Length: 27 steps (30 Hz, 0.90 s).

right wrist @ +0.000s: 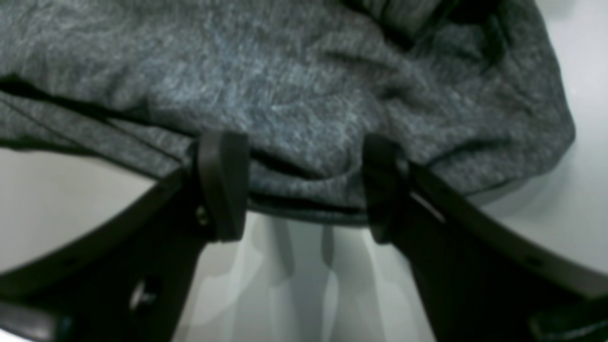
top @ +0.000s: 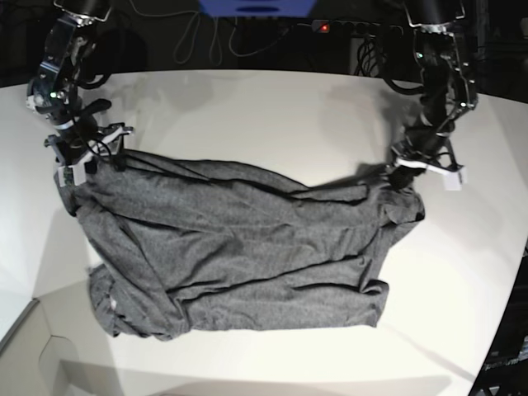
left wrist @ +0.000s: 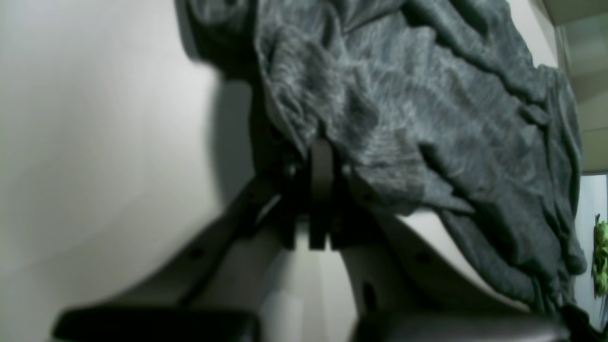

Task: Layout the t-shirt on the table in an organized manner, then fold the t-shirt properly
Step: 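Drag the shirt corners apart with both grippers and lay it flat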

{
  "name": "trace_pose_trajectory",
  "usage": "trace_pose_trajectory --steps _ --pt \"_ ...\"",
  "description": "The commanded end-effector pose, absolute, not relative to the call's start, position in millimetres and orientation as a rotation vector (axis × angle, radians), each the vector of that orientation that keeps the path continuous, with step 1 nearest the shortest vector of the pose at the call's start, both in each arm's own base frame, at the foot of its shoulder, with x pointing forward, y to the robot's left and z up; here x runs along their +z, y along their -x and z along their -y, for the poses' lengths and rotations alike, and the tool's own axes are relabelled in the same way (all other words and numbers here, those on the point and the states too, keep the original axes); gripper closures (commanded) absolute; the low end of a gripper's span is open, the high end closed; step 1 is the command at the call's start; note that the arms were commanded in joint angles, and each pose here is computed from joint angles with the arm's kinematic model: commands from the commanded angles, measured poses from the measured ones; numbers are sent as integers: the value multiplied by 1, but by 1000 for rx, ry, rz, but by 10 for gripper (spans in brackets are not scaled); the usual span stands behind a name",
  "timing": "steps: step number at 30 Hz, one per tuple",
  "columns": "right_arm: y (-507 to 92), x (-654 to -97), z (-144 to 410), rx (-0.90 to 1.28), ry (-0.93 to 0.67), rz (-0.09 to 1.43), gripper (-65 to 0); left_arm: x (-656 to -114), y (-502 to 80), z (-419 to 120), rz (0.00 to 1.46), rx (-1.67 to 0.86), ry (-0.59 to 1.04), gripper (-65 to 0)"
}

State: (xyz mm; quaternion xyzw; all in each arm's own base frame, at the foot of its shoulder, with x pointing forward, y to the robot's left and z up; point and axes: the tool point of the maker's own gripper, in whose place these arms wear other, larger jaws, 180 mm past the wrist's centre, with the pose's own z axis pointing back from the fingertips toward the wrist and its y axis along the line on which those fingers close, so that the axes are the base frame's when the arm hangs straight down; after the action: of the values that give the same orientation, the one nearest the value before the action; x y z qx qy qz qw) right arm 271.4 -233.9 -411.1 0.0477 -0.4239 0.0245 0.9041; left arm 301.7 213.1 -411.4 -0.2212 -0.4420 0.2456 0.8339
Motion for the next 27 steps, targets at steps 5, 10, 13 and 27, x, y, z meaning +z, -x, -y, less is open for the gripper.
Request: trace_pose_trajectory --steps 5,10,13,27 --pt "-292 -413 228 53 -140 900 -376 -369 -294 -234 1061 558 508 0" --pt "-283 -426 243 50 -123 851 -310 -343 -277 -250 1102 547 526 0" --pt "-257 -433 253 62 -95 807 -256 -339 -268 -253 1094 538 531 0" --pt "-164 -414 277 124 33 718 -264 -343 -235 -245 1038 527 530 0"
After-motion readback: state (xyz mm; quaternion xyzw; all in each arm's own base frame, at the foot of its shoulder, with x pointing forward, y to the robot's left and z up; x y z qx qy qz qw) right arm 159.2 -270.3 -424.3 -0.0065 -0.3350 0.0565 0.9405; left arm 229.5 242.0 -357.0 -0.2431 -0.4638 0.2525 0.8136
